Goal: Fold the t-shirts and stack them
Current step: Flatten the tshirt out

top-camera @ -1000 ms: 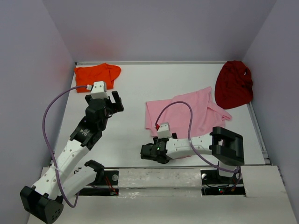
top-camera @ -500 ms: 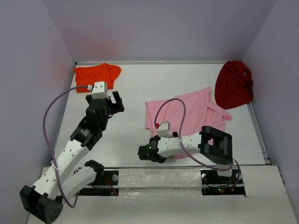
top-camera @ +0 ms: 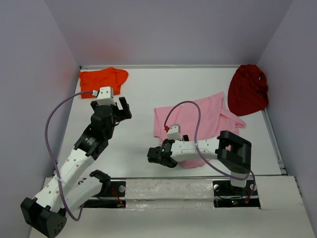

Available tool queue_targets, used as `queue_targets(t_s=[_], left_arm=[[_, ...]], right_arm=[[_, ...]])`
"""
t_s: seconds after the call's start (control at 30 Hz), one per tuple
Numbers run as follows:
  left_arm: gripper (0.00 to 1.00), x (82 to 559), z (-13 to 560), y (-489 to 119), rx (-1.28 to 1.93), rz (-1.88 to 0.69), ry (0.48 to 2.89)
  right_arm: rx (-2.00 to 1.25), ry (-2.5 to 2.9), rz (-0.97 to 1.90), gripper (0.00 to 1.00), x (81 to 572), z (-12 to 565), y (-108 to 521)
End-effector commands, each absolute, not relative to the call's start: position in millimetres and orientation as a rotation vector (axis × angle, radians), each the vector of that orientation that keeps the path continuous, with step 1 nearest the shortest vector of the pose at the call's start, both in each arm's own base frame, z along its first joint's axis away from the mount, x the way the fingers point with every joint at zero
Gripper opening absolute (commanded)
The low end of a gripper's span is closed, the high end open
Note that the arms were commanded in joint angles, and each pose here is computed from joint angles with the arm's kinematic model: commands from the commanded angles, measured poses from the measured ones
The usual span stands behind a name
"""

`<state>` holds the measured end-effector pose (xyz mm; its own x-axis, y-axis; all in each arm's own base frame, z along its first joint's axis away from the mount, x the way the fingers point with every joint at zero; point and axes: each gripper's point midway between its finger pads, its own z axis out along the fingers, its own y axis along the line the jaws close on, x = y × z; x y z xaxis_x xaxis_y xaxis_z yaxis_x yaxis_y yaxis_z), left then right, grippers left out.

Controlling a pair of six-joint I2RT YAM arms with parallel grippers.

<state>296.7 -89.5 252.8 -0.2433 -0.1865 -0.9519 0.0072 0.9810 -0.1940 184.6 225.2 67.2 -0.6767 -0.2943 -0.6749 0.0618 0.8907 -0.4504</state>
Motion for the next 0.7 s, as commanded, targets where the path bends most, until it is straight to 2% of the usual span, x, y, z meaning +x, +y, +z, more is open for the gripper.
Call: queue_targets(t_s=[0.0, 0.67], left_arm=[[0.97, 295.4, 259.5, -88.2, -0.140, -0.183, 1.776], [0.97, 294.4, 259.8, -89.0, -0.138, -0.179, 1.774]], right_arm=[[-0.170, 2.215, -0.580, 0.68, 194.5, 66.9, 225.7], [-0.177, 2.309, -0.555, 0.67, 185.2, 50.9, 218.8]])
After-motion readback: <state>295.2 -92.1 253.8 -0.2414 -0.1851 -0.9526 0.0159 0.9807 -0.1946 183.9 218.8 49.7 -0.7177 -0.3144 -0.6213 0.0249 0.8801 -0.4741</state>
